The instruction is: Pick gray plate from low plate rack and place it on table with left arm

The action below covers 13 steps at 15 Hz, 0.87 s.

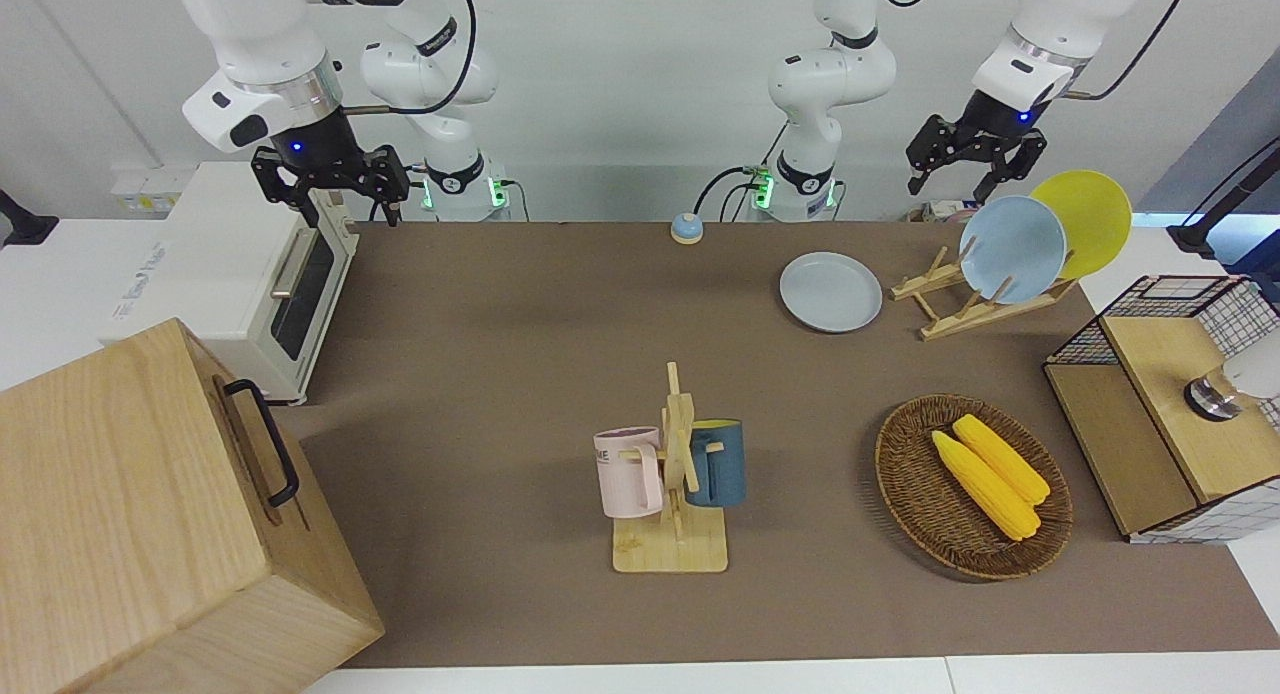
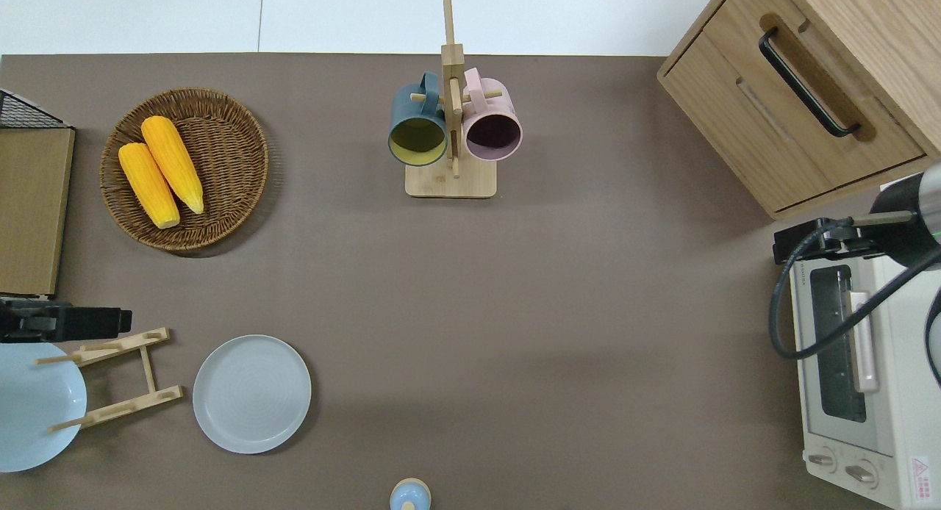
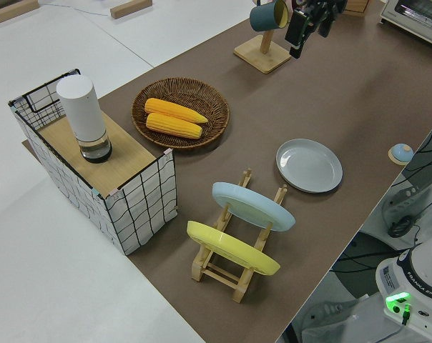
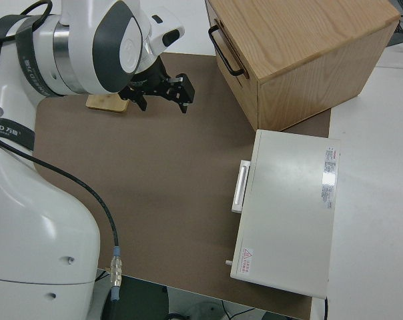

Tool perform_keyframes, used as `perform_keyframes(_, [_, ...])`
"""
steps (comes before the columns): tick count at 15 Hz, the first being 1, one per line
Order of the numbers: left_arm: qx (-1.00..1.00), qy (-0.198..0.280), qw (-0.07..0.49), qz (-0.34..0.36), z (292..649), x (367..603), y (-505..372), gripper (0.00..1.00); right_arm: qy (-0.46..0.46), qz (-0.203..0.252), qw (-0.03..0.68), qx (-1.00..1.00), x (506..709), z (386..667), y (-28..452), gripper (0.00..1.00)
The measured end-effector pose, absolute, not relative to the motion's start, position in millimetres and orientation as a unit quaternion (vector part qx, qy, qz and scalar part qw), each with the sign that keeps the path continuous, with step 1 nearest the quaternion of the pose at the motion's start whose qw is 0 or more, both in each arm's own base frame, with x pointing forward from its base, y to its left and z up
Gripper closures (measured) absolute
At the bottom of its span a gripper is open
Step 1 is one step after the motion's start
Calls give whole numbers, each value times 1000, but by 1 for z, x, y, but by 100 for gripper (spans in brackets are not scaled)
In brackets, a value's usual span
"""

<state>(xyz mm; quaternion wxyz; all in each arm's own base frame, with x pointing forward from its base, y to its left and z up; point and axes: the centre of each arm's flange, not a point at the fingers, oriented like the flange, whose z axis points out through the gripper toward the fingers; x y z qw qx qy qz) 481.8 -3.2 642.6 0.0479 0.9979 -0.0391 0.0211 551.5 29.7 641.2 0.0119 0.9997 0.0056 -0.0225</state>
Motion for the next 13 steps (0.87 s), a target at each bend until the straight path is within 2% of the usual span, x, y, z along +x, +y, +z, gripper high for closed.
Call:
perform_keyframes(4, [998,-38,42,26,649,484,-6,0,6,-22,12,1000,551,641,30,1])
perform_keyframes(13, [997,-69,23,-19,624,492,-27,0,6,-22,12,1000,551,641,30,1])
